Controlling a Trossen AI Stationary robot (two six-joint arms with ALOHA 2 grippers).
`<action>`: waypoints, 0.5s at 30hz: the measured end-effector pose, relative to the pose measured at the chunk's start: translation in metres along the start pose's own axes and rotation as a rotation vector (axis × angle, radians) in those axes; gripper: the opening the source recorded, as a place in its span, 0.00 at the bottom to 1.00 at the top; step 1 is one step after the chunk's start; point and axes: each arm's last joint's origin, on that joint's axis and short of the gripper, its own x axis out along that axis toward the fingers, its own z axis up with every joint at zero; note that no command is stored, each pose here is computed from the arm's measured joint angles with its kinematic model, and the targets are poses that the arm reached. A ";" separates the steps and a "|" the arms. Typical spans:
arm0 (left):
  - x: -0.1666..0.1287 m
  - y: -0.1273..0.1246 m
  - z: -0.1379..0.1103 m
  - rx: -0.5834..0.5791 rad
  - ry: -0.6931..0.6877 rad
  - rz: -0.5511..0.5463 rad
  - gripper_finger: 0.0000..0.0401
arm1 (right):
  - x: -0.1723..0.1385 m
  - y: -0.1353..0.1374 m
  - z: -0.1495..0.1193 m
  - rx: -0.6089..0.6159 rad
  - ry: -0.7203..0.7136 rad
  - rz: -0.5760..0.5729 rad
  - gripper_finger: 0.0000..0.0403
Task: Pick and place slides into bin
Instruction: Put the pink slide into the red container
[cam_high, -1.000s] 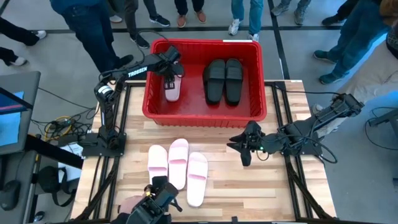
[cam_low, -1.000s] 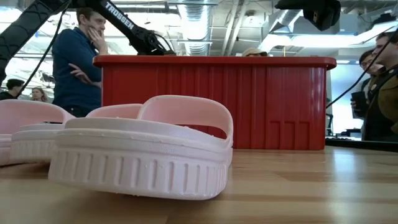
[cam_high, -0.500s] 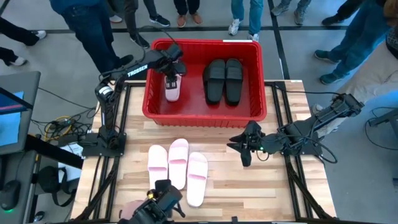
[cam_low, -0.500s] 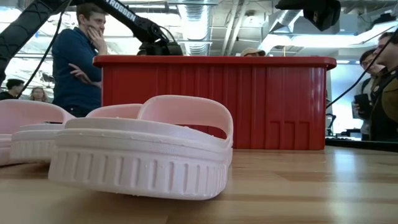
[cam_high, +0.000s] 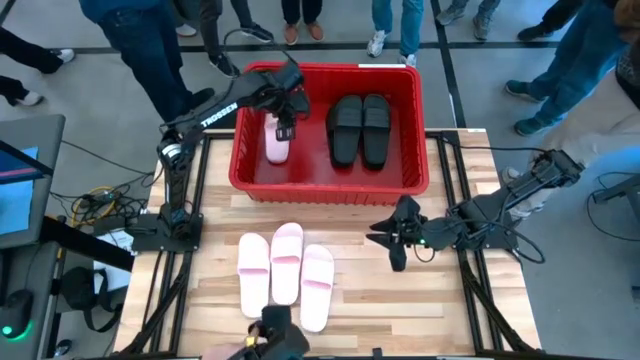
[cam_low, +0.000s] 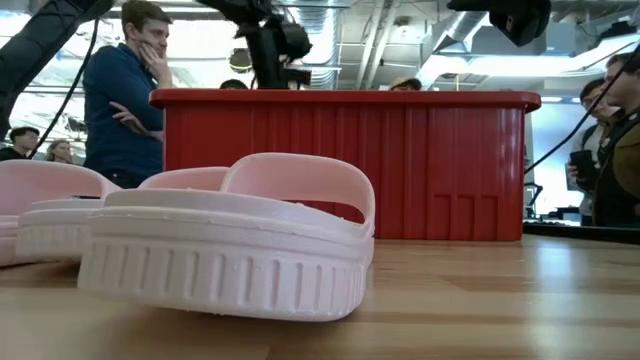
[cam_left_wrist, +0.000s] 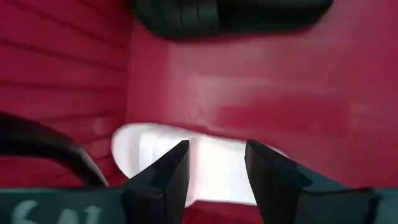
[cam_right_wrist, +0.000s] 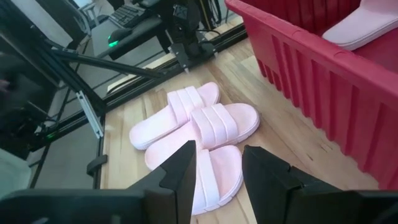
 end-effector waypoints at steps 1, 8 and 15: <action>-0.009 -0.001 0.004 -0.004 -0.023 0.006 0.36 | 0.000 0.000 0.000 -0.001 0.001 0.001 0.29; -0.081 -0.019 0.013 -0.012 -0.176 0.048 0.36 | -0.001 0.001 -0.001 -0.016 0.003 0.005 0.29; -0.160 -0.047 -0.009 -0.041 -0.295 0.070 0.36 | -0.001 0.001 -0.001 -0.056 0.002 0.005 0.29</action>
